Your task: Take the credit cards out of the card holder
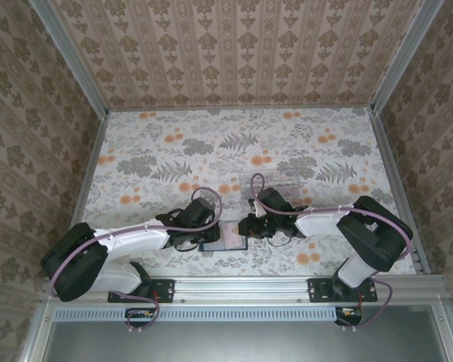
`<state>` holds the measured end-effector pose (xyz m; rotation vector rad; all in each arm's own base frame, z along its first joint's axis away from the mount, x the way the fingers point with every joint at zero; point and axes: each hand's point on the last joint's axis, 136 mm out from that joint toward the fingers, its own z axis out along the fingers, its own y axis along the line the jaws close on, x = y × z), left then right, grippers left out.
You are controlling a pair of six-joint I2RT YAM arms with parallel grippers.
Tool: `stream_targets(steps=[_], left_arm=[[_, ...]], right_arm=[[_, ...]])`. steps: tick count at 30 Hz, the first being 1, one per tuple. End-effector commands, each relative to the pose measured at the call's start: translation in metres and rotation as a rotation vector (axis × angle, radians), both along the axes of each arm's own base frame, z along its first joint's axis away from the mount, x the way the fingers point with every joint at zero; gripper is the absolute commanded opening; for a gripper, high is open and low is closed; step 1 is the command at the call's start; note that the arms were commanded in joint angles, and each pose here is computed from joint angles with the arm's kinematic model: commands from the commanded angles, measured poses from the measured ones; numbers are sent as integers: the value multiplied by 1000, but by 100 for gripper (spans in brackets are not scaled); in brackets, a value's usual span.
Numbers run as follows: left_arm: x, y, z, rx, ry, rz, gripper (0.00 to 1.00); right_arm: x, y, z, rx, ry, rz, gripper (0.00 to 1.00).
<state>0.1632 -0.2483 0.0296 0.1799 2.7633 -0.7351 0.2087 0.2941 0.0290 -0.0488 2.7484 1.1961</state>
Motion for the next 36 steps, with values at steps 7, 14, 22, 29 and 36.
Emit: stream_targets(steps=[7, 14, 22, 29, 36], left_arm=[[-7, 1, -8, 23, 31, -10, 4], [-8, 3, -8, 29, 30, -5, 4], [-7, 6, -4, 34, 19, -1, 4], [-6, 13, -1, 47, 1, 9, 5], [-6, 15, 4, 42, -10, 13, 5]], right_arm=[[0, 17, 5, 40, 12, 26, 20], [-1, 18, 7, 47, 6, 33, 23], [-3, 13, 5, 23, 6, 29, 0], [-5, -18, 10, -27, -23, -13, 0], [-4, -57, 34, -58, -83, -50, 0]])
